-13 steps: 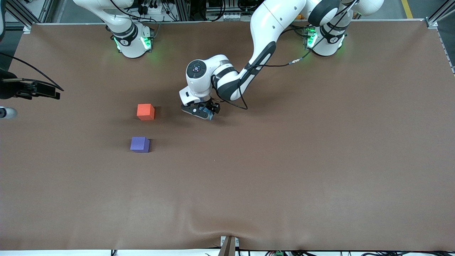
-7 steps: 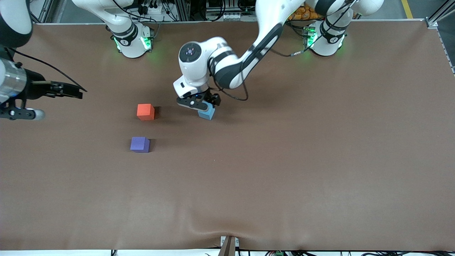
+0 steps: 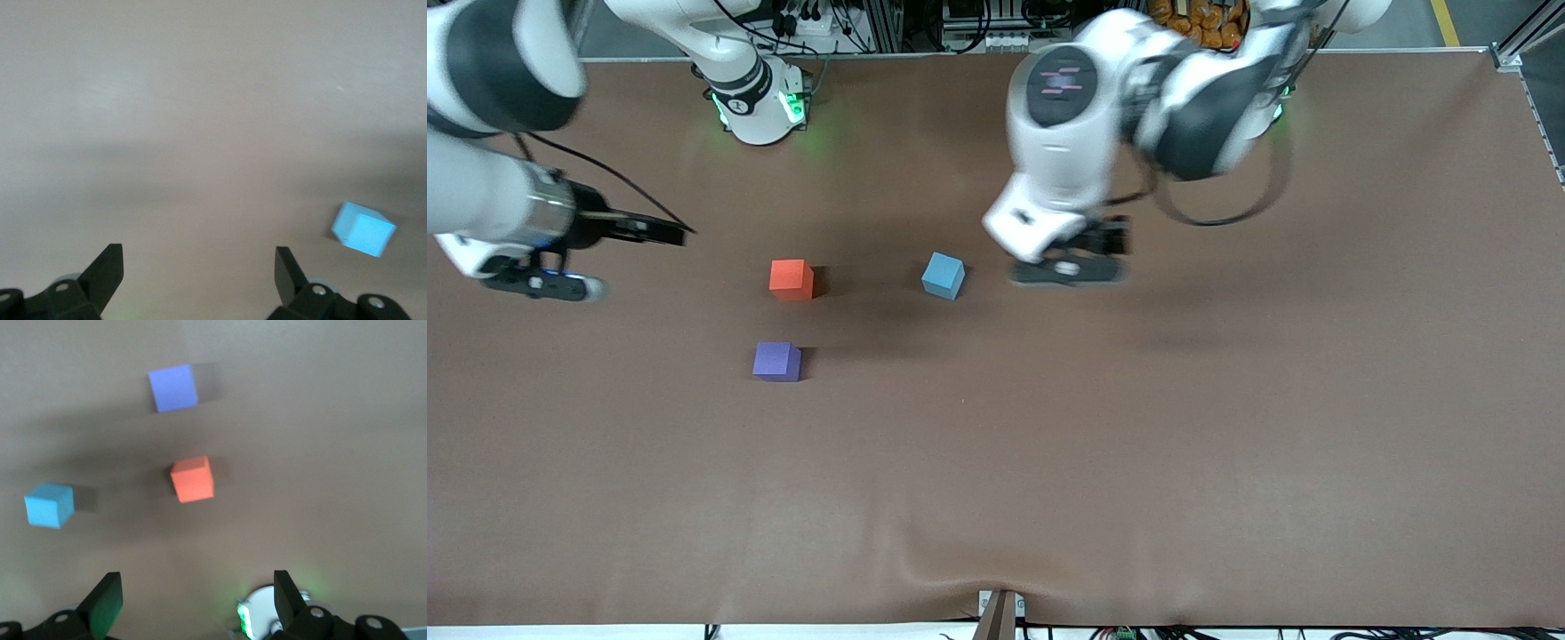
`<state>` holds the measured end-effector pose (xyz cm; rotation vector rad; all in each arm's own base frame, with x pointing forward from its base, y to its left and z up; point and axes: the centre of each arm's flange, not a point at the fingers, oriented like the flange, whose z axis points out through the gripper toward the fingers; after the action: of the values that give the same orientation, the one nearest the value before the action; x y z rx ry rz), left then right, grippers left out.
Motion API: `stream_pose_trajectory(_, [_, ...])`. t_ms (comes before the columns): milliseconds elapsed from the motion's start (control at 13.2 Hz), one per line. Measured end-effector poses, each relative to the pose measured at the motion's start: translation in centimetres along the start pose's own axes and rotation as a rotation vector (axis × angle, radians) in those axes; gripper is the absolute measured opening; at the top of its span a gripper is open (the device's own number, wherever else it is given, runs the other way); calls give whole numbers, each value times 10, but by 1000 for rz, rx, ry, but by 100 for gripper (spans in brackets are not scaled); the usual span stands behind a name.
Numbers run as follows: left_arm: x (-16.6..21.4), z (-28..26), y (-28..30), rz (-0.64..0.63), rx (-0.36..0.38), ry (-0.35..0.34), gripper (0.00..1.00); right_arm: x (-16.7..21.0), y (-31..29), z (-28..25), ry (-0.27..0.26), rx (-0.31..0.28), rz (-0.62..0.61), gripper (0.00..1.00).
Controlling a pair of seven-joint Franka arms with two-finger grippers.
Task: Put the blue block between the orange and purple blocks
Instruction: 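Set the block down, open the left gripper while the right gripper reaches in, then grasp the blue block with the right gripper while the left gripper retracts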
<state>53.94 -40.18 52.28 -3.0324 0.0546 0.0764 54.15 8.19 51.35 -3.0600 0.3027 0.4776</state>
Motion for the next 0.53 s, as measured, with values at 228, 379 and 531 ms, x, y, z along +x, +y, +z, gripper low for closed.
stream_pose_trajectory(228, [27, -23, -118, 71, 23, -78, 100, -17, -72, 40, 47, -20, 49, 100])
stream_pose_trajectory(379, [33, -38, -192, 62, 9, -76, 100, -32, -117, 74, 91, -21, 45, 100])
stream_pose_trajectory(531, [27, -50, -255, 61, -5, -51, 100, -44, -147, 111, 117, -23, 43, 100])
